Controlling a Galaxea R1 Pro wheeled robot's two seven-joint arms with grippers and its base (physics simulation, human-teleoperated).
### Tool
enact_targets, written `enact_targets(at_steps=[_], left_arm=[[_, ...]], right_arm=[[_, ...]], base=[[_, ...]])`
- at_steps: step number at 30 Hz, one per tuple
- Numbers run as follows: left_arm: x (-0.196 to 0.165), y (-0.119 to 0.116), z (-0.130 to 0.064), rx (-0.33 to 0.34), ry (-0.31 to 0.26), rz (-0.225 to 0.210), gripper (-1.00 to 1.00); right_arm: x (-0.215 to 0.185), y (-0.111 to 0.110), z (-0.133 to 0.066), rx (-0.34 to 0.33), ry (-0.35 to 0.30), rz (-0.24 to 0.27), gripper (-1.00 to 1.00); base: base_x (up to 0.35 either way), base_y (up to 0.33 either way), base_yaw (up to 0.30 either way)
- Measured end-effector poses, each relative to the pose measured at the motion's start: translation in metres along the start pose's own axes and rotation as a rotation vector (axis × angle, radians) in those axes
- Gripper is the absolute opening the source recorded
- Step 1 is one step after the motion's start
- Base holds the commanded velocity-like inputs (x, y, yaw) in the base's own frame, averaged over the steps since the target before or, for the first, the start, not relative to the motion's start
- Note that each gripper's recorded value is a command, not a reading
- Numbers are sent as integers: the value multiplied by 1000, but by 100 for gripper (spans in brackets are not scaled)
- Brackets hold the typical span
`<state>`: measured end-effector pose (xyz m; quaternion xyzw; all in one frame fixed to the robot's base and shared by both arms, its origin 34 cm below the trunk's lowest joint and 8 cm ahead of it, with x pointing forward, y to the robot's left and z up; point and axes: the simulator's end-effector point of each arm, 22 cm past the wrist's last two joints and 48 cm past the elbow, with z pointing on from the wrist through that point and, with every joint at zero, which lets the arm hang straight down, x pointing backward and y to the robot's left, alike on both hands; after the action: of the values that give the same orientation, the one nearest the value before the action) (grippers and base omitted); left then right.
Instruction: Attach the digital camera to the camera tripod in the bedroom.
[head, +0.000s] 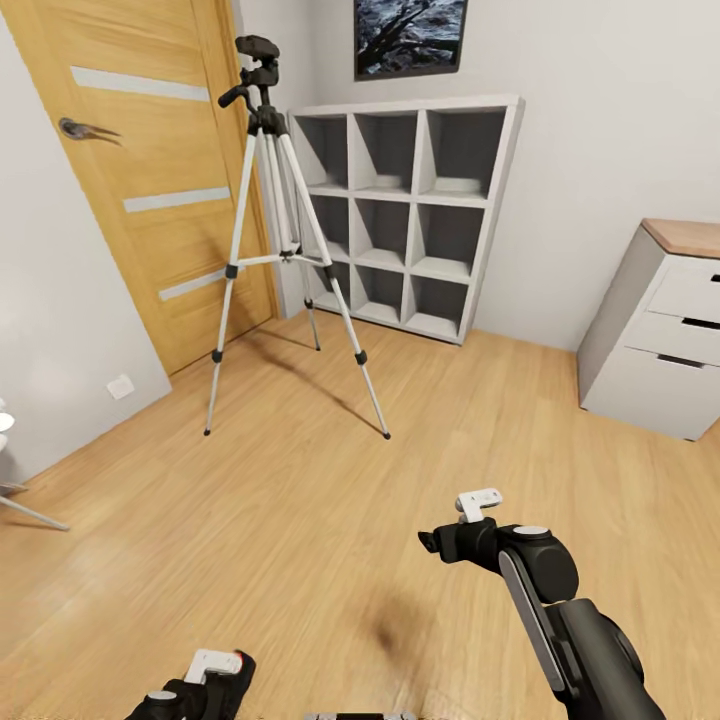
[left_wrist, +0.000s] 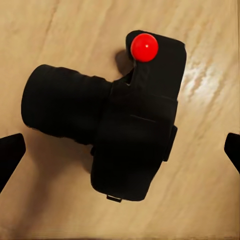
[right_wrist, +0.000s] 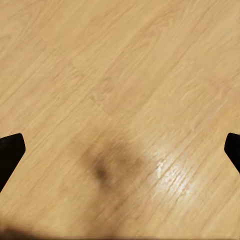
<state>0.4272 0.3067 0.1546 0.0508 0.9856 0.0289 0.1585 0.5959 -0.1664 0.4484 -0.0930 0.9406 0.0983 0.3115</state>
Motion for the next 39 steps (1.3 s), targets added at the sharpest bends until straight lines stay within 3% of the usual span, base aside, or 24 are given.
enact_targets(at_steps=[7,31,39], left_arm=[[16,-3,7,4,39,57,100],[43,1,29,4,156,92,100],[22,2,31,5,133,130,100]], right_arm=[[11,-2,11,-3,28,7,100],[50,-6,47,-14,122,30,100],[50,-4,47,-17,122,29,100]], base=[[0,0,0],[0,0,0],[0,0,0]])
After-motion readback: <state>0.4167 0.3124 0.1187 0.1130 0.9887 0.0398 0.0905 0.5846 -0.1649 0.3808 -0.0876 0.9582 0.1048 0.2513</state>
